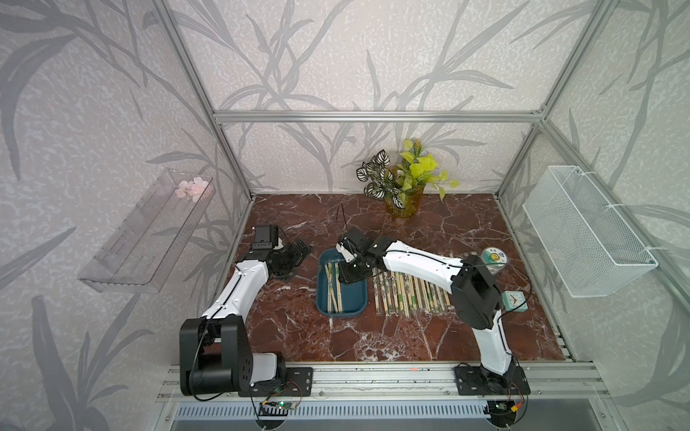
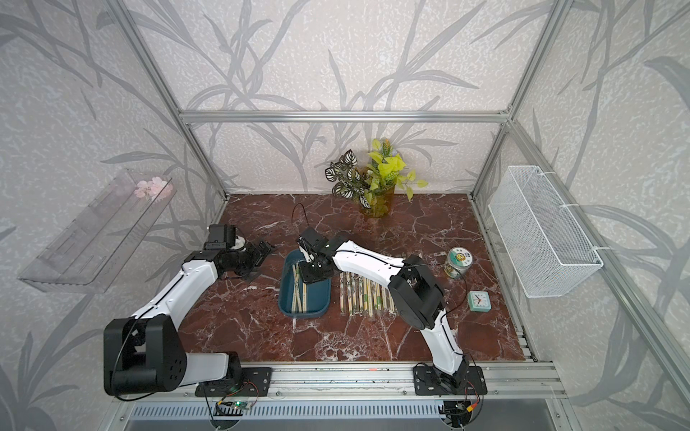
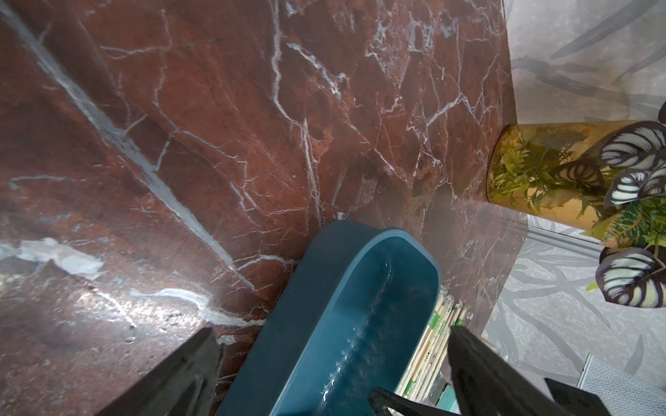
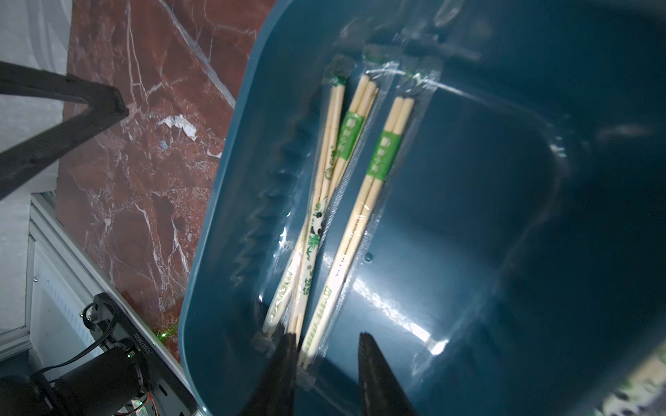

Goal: Take the paired disposable chopsticks out of the storage box
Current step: Pick up the paired disposable chopsticks from the storage box.

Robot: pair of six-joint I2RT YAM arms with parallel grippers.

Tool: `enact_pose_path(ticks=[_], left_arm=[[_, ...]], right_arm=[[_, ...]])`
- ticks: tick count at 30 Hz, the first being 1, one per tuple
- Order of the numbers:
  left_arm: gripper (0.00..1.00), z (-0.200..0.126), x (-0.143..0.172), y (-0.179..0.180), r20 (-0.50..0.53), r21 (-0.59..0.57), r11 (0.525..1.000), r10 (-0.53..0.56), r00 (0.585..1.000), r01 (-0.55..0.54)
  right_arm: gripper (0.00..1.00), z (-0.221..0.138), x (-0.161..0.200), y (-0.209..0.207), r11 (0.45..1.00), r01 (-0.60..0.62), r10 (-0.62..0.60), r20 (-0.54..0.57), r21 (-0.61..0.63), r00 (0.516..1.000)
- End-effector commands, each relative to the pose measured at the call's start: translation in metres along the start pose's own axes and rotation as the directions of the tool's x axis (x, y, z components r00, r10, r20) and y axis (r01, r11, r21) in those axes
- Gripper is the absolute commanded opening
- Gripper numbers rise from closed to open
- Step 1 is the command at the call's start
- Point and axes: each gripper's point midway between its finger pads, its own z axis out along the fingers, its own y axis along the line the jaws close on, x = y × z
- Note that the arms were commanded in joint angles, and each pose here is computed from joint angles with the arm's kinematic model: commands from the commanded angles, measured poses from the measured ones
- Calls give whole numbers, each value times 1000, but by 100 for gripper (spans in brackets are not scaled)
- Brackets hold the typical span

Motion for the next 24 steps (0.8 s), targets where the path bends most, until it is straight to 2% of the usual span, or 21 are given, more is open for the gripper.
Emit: enact_pose_path(ticks=[1,10,24], left_arm=[[100,0,0,7,-4,1,1000,-4,1000,4],[100,-1,-4,14,2,0,1000,-25,1000,25],[100,-1,-4,17,-1,5,999,-32,999,32]], right_arm=[[31,12,-1,11,999,25,-25,-17,-28,1000],[30,48,7,16,998,39,-43,-73,-54,996],[29,75,7,14,998,44,-49,-127,-45,991]])
